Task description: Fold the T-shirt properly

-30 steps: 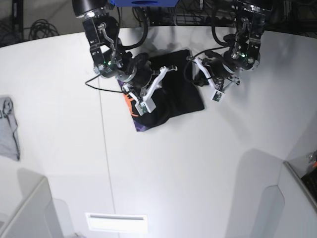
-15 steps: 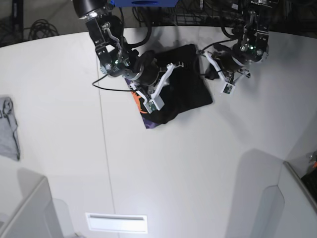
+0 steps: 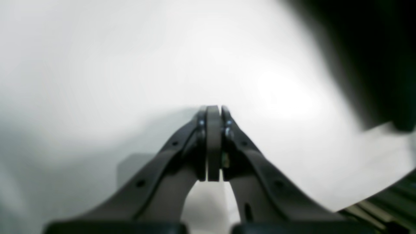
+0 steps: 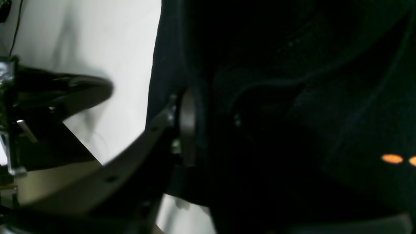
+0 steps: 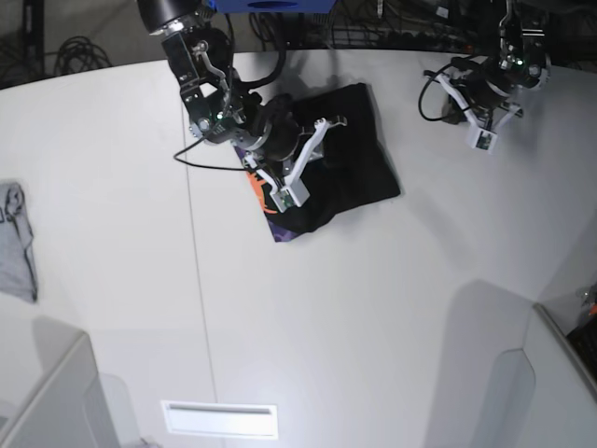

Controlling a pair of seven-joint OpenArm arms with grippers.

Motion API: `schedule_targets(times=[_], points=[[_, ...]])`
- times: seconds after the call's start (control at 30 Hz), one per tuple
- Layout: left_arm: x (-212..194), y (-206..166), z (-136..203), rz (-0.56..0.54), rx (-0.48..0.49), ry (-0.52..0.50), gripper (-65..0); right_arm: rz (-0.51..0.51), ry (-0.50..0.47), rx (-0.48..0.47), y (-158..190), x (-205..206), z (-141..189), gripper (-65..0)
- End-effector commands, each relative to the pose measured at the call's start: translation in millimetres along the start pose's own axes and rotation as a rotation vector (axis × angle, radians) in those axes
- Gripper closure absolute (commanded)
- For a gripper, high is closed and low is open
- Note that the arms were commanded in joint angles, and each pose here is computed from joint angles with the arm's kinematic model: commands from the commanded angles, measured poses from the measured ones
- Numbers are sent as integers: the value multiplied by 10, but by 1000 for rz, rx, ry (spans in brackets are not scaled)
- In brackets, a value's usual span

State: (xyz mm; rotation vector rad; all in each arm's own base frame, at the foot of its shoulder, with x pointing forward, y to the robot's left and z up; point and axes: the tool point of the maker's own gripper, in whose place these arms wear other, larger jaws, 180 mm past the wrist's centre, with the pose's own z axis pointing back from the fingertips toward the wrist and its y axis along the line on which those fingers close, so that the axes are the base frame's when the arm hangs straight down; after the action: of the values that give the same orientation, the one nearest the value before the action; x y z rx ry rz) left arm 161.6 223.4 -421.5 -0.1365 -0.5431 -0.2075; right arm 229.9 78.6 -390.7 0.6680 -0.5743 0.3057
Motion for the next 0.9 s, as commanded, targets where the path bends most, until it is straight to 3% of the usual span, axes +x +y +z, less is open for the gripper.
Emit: schedule_targets(times=[0.0, 0.13, 0.27, 0.43, 0.6, 0.87], points=[[74, 77, 70, -13, 12, -30, 0, 17, -38, 40, 149, 121, 6, -212], [25, 360, 235, -3, 74, -34, 0, 45, -25, 71, 296, 82, -31, -327], [-26, 654, 391, 10, 141, -8, 0, 30, -12, 57, 315, 65, -49, -332], [-28, 890, 554, 16, 200, 0, 0, 105, 33, 50, 440, 18, -106, -329], [19, 917, 546, 18, 206, -10, 0, 175, 57, 47, 578, 9, -141, -327], [37, 916, 540, 17, 205, -14, 0, 203, 50, 15, 715, 158, -24, -327]])
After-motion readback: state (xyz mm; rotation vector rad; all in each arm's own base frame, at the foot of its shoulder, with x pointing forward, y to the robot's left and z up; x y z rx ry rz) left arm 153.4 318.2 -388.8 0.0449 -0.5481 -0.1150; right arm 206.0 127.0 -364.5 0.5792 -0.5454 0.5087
